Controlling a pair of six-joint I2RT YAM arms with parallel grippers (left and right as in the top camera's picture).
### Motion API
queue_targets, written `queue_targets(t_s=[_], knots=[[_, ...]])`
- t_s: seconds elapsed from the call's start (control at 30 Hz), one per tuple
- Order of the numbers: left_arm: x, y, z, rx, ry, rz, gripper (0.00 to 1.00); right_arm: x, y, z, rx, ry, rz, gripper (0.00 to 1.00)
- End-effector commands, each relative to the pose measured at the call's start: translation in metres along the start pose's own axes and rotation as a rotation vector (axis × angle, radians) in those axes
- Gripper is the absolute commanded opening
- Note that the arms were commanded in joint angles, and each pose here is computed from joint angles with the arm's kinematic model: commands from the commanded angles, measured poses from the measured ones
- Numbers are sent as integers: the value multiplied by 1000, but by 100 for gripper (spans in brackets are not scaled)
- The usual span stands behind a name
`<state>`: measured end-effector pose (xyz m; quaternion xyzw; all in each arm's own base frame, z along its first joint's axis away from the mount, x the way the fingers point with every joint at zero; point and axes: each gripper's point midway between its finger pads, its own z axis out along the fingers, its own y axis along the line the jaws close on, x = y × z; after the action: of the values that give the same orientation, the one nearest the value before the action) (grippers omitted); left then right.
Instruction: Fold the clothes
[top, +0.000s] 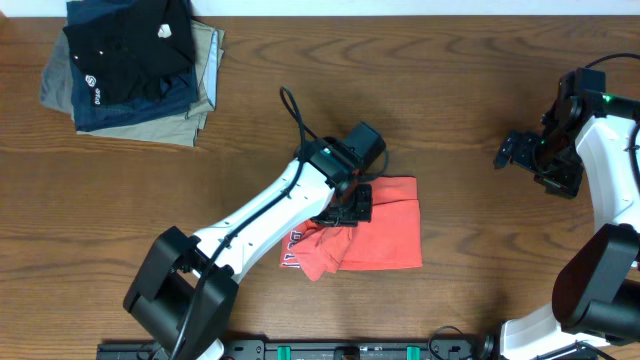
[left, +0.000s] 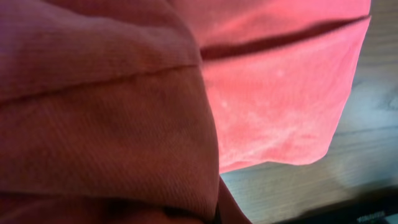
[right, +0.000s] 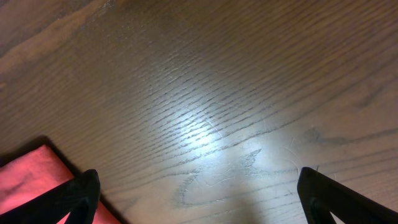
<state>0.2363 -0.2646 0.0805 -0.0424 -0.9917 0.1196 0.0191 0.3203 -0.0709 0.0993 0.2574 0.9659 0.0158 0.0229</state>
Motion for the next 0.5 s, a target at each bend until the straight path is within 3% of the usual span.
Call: queue_targets(t_s=[0.0,0.1,0.23,0.47], knots=[[-4,-6,-23,10,-37,2,6,-1,1,-3,-7,-10,4,99],[-8,2,-39,-58,-64,-2,6,-1,1,-3,-7,-10,4,99],[-15,-9,-55,-38,-96,12,6,-2,1,-3,-7,-10,4,99],[-14,-18,-40,-38,-84,6,6,-1,1,-3,-7,-10,3,99]])
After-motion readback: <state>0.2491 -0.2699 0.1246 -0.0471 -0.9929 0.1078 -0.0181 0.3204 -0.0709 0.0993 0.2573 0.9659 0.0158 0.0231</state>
